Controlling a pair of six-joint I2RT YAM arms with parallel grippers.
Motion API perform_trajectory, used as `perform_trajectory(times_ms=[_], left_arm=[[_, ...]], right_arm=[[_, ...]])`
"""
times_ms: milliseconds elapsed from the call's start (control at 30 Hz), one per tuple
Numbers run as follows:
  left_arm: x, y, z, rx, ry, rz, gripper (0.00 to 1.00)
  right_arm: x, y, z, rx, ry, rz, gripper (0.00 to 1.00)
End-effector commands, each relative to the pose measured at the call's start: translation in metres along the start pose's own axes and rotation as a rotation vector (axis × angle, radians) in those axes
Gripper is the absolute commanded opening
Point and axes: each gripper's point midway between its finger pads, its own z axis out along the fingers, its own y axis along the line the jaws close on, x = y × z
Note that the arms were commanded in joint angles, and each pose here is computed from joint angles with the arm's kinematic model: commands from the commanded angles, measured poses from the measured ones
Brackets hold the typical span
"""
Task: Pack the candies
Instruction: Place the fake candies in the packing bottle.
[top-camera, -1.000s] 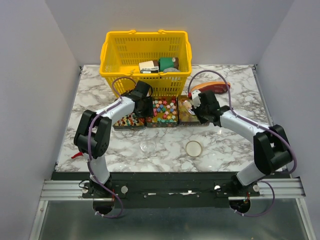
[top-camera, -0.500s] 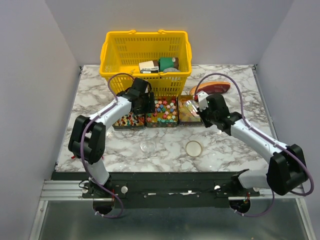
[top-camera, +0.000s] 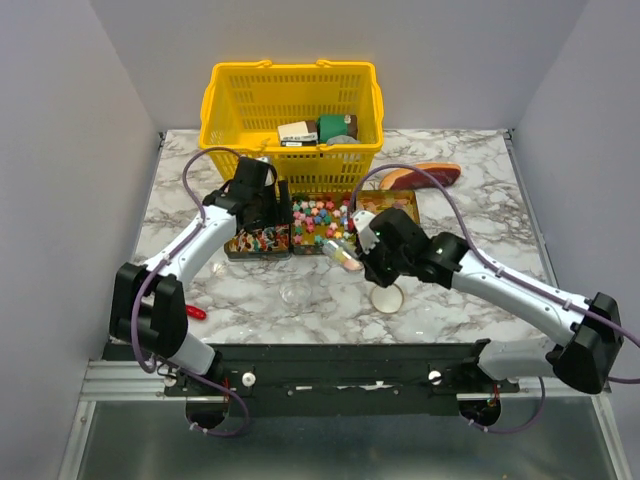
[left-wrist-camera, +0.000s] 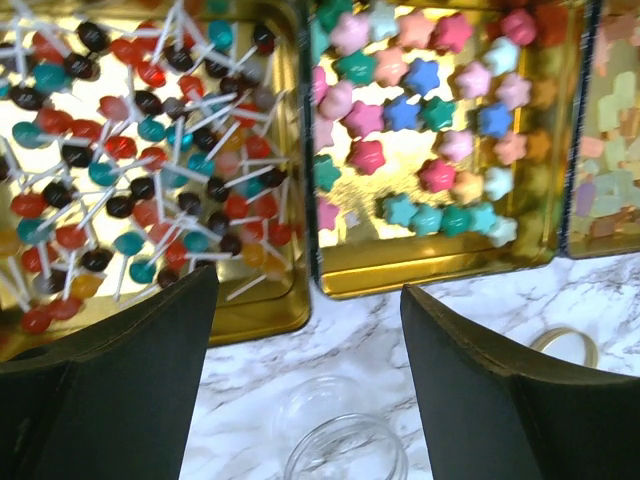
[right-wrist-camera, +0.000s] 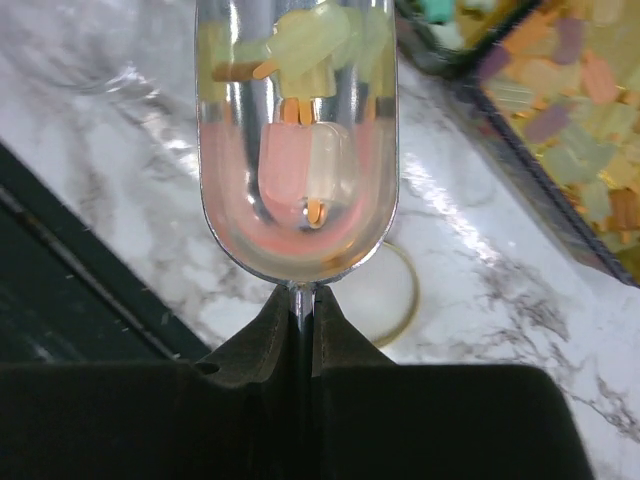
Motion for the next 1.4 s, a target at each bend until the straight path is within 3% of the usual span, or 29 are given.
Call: perform_trajectory(times_ms=[0, 500, 1367], left_arm=[[0.023, 0.028, -0.008, -0.057, 0.025, -0.036, 0.84], [0.086, 0.043, -0.011, -0.043, 0.134, -0.123, 0.82], [0.098, 0.046, 0.010, -0.048, 0.181, -0.136, 0.81]], right_arm=[[0.000, 0.054, -0.003, -0.105, 0.106, 0.030, 0.01], [0.009, 0.107, 0.004, -0.225, 0.377, 0.003, 0.01], [0.009, 0.109, -0.008, -0.195, 0.614, 0.003, 0.01]])
